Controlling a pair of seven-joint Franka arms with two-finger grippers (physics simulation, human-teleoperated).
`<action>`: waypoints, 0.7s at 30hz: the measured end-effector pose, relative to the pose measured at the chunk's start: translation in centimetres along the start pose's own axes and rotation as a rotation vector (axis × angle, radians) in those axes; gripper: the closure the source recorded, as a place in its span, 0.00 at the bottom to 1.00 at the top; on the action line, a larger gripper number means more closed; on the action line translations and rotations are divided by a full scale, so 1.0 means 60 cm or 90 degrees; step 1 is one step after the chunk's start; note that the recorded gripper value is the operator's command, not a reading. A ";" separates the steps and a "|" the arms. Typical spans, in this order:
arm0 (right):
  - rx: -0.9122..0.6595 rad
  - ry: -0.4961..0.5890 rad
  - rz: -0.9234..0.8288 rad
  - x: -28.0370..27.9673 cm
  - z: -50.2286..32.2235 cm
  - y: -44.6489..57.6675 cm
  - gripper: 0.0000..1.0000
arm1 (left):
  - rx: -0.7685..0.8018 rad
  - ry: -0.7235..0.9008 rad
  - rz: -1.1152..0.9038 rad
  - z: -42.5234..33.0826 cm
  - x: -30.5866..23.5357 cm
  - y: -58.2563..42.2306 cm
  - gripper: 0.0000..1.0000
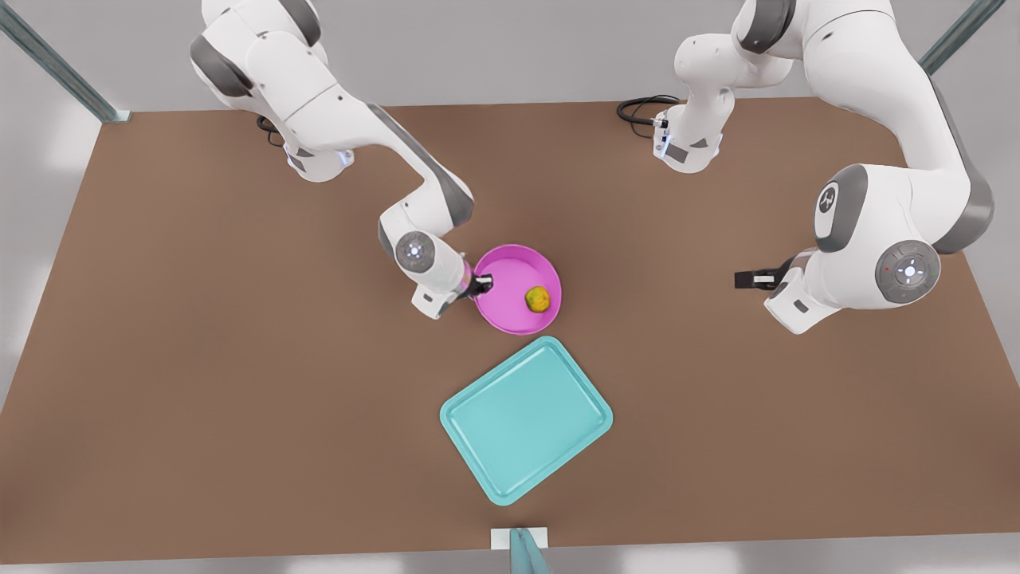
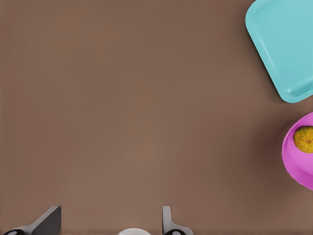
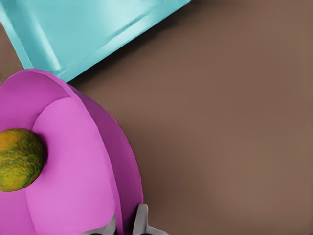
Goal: Place the orange on the plate with the left arm and the plate on the tray with the right arm
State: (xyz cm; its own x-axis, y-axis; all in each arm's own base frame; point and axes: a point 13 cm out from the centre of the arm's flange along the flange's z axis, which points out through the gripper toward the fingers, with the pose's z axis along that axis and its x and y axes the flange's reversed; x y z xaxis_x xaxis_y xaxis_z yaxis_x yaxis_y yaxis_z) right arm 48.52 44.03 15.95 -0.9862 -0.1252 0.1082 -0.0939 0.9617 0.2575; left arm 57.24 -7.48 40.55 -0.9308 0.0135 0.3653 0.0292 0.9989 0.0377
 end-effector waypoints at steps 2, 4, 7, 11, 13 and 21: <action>-0.013 -0.023 0.016 -0.038 -0.033 -0.011 0.79 | 0.000 0.000 0.000 0.000 0.000 0.000 0.00; -0.025 -0.042 0.033 -0.072 -0.059 -0.023 0.79 | 0.000 0.001 0.000 0.000 0.000 0.000 0.00; -0.054 -0.068 0.058 -0.124 -0.095 -0.027 0.79 | 0.000 0.001 0.000 0.001 0.000 0.000 0.00; -0.100 -0.099 0.093 -0.213 -0.118 -0.032 0.79 | 0.000 0.004 0.001 -0.001 0.004 0.000 0.00; -0.113 -0.108 0.110 -0.254 -0.113 -0.047 0.79 | 0.000 0.007 0.001 -0.001 0.006 0.001 0.00; -0.153 -0.142 0.136 -0.366 -0.077 -0.060 0.79 | -0.001 0.017 0.003 0.006 0.007 0.002 0.00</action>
State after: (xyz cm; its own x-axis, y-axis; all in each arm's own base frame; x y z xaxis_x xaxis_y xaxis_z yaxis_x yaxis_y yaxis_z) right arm 71.17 42.21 17.08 -0.9880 0.1528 -0.0217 0.1246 0.8726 0.4723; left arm 56.73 -7.35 40.37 -0.9205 0.0163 0.3905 0.0334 0.9988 0.0369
